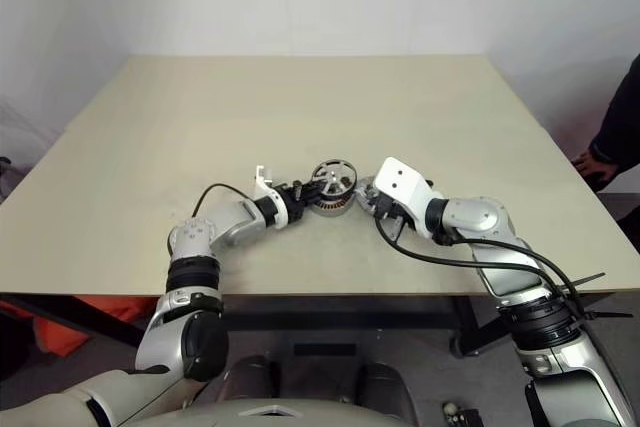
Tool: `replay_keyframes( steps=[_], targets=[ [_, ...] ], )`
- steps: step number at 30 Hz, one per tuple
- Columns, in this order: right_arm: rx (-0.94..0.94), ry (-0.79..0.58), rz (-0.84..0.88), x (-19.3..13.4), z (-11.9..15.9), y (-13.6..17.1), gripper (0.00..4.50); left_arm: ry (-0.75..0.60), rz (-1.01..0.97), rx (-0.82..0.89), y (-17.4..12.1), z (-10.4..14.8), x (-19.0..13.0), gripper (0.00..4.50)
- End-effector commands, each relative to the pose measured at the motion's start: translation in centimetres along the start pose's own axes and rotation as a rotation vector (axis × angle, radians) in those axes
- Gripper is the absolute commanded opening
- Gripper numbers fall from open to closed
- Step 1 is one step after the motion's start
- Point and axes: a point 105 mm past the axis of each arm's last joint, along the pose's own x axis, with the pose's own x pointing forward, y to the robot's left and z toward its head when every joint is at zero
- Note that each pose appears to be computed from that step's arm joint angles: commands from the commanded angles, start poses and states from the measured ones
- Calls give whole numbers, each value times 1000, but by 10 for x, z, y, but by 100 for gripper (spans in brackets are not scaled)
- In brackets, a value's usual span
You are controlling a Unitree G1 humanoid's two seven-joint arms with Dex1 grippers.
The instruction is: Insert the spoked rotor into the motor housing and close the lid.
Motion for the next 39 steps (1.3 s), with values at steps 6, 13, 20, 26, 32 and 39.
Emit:
replay_keyframes(
  steps=[6,13,20,26,32,39],
  targets=[
    [-34,-44,-20,0,15,-7,0,-26,-11,30,-6,5,-7,42],
    [-36,-48,-21,1,16,-7,0,-21,-11,34,-6,4,-7,42],
    [-34,-45,-20,2,15,-7,0,-26,-34,35,-9,6,-12,42],
    [-35,-48,-18,3,15,-7,0,-20,-27,33,-7,5,-14,42],
    [-36,-50,-16,4,16,-6,0,-6,-17,33,-5,2,-12,42],
    [-37,-51,-19,3,17,-7,0,29,-10,38,-4,-6,-6,42]
  ],
)
